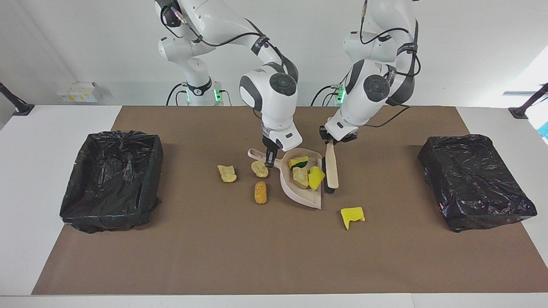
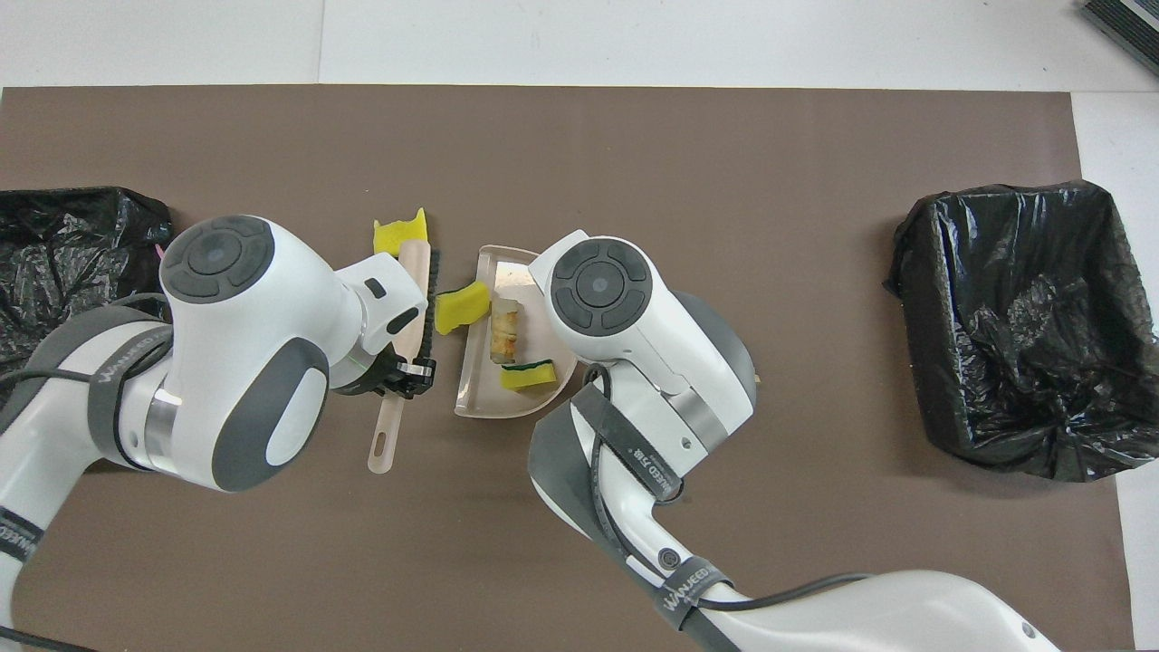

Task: Sweep and dump trash in bin
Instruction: 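Sweep the sponge pieces into the dustpan with the left gripper's brush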

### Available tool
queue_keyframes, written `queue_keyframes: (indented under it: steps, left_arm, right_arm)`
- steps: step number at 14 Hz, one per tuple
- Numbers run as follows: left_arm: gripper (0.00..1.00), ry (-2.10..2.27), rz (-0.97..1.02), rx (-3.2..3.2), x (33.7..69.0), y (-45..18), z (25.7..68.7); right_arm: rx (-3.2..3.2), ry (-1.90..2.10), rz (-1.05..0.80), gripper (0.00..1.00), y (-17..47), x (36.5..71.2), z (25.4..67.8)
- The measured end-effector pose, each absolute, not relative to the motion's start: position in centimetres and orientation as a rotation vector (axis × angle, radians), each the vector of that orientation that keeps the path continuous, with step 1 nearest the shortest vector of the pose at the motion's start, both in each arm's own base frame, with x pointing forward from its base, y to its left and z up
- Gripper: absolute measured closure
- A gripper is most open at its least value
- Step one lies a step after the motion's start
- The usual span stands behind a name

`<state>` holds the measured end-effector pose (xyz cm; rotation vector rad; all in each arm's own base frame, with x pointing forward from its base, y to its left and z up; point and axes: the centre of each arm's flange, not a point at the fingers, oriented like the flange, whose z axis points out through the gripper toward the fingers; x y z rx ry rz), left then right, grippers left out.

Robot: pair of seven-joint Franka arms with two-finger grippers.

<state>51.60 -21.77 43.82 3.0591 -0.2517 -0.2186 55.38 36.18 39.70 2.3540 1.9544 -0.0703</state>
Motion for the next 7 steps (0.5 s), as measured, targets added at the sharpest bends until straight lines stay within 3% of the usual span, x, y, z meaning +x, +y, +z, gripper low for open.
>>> queue_keyframes:
  steps: [3,7]
  left_arm:
    - [0.74,-0.285,-0.080,3.060,55.3,-15.3,43.4]
    - [0.74,-0.314,0.033,3.129,60.9,-9.6,39.9]
  right_arm:
    - [2.415,1.926,-0.063,0.69,34.9,56.2,39.7]
    - [2.430,1.919,-0.049,0.69,34.6,56.5,39.8]
